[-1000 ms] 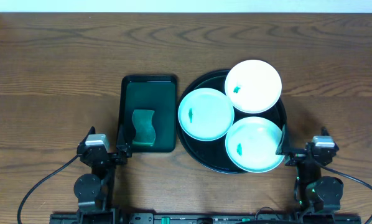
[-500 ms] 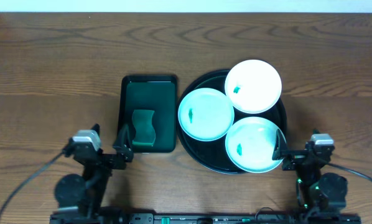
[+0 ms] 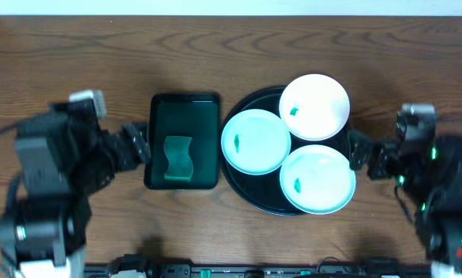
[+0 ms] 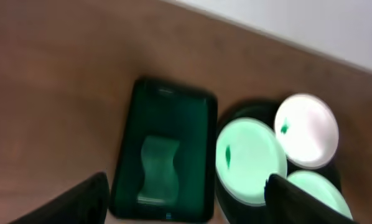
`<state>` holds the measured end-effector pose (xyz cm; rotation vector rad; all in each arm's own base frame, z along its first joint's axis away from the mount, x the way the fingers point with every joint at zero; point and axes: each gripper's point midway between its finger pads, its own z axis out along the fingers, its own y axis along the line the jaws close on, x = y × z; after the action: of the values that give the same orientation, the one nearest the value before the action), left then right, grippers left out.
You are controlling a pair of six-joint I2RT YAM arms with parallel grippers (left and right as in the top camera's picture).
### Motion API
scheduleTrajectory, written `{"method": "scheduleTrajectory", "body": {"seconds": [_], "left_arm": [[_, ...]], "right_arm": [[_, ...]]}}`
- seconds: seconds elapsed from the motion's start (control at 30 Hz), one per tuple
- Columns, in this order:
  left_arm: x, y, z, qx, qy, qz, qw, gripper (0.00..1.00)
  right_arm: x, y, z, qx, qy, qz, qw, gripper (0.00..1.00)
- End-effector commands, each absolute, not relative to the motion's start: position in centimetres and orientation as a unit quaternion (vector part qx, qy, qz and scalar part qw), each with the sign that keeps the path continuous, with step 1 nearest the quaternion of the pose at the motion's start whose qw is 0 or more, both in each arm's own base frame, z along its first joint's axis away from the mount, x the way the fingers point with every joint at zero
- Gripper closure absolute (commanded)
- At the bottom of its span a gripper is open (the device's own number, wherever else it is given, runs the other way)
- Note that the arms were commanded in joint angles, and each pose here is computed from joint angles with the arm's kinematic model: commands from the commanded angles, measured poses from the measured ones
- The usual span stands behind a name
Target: Clean dirty plates on tray and stack at the side
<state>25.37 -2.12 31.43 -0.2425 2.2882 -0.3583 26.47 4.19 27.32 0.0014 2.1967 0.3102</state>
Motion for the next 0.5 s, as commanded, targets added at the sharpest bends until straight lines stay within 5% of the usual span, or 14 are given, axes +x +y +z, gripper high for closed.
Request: {"method": "scheduleTrajectory", "body": {"seconds": [0.0, 0.3, 0.47], "left_arm": [[26.9, -2.3, 31.2, -0.082, 0.918, -0.141, 0.361, 0.20], [27.3, -2.2, 26.2, -0.102, 0.954, -0.136, 0.246, 0.21], [27.4, -2.2, 24.5, -0.108, 0.962, -0.135, 0.209, 0.76]], "right_arm": [[27.2, 5.8, 27.9, -0.035, 0.912, 0.146, 0.381, 0.01], [28.9, 8.6, 22.8, -0.034, 0.951, 0.222, 0.214, 0.01], [29.3, 10.8, 20.9, -0.054, 0.951, 0.251, 0.170, 0.57]]}}
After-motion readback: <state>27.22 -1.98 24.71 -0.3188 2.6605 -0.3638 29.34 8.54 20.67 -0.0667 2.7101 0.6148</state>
